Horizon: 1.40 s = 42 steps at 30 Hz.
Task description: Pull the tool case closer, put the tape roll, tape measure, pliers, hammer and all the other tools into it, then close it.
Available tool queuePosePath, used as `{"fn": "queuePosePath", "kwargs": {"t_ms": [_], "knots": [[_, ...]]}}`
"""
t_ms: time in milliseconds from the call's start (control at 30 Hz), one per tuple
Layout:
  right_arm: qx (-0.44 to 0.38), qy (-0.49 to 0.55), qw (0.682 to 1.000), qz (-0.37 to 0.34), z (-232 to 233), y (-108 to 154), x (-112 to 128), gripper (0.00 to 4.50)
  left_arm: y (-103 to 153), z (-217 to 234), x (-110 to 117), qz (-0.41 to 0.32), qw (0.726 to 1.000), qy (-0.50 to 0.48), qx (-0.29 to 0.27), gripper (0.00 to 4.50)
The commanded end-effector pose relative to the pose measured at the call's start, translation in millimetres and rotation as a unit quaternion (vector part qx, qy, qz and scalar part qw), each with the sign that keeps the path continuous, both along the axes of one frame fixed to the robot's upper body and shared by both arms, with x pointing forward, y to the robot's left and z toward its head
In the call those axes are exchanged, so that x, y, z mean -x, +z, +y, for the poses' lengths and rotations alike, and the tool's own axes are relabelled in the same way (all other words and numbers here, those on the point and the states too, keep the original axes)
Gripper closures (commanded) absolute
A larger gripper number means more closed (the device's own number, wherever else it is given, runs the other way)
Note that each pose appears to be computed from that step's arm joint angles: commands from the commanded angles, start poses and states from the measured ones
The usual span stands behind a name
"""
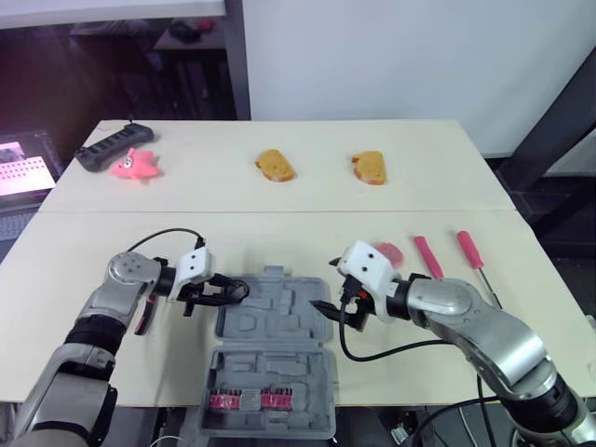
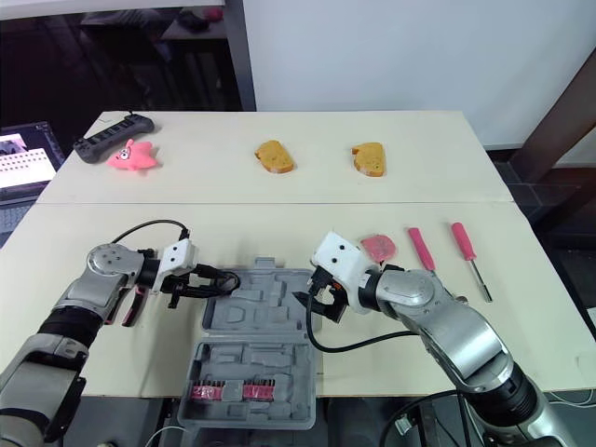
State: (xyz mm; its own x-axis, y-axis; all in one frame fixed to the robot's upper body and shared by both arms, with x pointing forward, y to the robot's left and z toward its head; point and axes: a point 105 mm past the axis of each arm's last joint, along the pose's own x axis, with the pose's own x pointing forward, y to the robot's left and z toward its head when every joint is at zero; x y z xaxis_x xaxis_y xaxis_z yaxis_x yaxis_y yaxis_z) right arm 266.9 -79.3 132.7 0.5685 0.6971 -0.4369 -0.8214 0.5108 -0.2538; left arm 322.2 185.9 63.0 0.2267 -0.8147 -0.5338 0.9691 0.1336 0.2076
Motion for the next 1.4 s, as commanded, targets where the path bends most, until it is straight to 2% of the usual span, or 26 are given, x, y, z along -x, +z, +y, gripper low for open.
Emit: {"fn": "queuePosePath", "kwargs": {"t_ms": [33, 267, 433, 600, 700, 833, 967, 1067, 1233, 1333, 1400], "knots": [[-0.004, 0.014, 1.000, -0.022, 2.5, 10.1, 5.6, 0.00, -9.8, 4.1, 1.8, 0.006, 1.000, 0.005, -0.017, 2.81], [-0.004, 0.014, 1.000, -0.021, 1.9, 10.5, 6.0, 0.00, -9.4, 2.6, 0.6, 0.006, 1.000, 0.001, -0.023, 2.81], [-0.006, 0.014, 1.000, -0.022, 2.0, 11.7, 5.1, 0.00, 1.0, 0.8, -0.2, 0.005, 1.000, -0.006, -0.013, 2.81], [-0.019, 0.008, 0.999, -0.036, -6.3, 22.3, 2.5, 0.00, 45.2, -0.4, -1.3, -0.006, 0.999, -0.007, 0.049, 2.81], [-0.030, -0.006, 0.998, -0.048, -21.3, 32.0, 0.6, 0.00, 71.9, 7.7, 8.9, -0.002, 0.997, -0.003, 0.078, 2.81], [-0.035, -0.024, 0.998, -0.055, -46.3, 37.2, 4.1, 0.00, 85.9, 28.5, 20.4, 0.011, 0.996, 0.038, 0.077, 2.81], [-0.030, -0.055, 0.996, -0.066, -84.8, 33.9, 16.7, 0.00, 78.8, 87.5, 27.8, 0.012, 0.989, 0.143, 0.035, 2.81], [-0.043, -0.125, 0.988, -0.075, -143.8, 26.1, 32.7, 0.00, 71.6, 174.2, 45.9, 0.003, 0.953, 0.303, -0.006, 2.81], [-0.048, -0.191, 0.980, -0.029, -204.6, -2.5, 69.6, 0.00, 69.9, 249.4, 82.1, -0.020, 0.894, 0.446, -0.039, 2.81], [-0.033, -0.231, 0.972, -0.006, -237.5, -20.5, 85.3, 0.00, 64.6, 276.0, 109.8, -0.012, 0.867, 0.495, -0.053, 2.02], [-0.031, -0.252, 0.967, -0.001, -252.2, -28.3, 88.8, 0.00, 59.3, 285.4, 124.0, -0.003, 0.855, 0.514, -0.060, 1.05]]}}
